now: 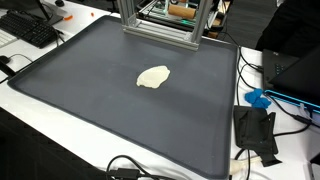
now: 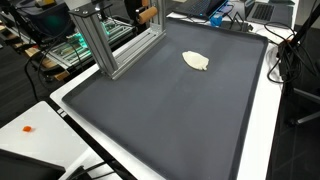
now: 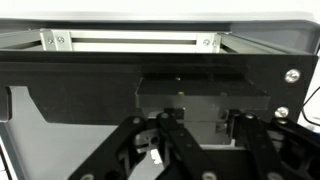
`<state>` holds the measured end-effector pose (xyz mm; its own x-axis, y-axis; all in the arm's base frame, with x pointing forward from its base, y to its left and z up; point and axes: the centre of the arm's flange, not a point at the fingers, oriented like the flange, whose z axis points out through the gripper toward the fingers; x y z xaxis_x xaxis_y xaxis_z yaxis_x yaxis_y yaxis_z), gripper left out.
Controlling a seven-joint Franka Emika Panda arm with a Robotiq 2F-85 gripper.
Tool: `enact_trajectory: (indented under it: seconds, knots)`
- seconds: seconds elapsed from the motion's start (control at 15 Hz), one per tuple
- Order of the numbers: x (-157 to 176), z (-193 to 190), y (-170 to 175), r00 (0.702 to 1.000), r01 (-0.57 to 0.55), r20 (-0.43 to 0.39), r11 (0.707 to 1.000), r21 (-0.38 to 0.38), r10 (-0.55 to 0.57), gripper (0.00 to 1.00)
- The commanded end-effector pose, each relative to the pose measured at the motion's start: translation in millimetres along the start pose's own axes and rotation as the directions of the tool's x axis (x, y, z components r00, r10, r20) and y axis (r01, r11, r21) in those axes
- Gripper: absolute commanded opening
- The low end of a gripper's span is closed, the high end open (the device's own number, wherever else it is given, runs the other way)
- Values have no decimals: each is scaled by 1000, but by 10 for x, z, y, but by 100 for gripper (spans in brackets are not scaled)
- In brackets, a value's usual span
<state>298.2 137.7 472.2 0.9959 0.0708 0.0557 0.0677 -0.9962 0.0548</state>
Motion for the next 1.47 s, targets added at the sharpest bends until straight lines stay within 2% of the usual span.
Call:
enact_trajectory:
  seconds: [0.0,0.2,0.53,0.73,0.8,1.13,1.4]
  knots:
    - [-57,-28,75,1000,-11,-5,999,35,11,80]
    - [33,-84,124,1000,-5,-3,999,38,5,99]
    - [330,-219,145,999,-14,-33,999,42,15,100]
    - [645,-259,108,994,-83,-74,996,27,85,100]
    - [758,-269,97,990,-114,-82,993,43,117,100]
    - [1337,-132,77,938,-321,-118,945,61,326,100]
    - [1632,35,73,894,-427,-125,903,50,430,100]
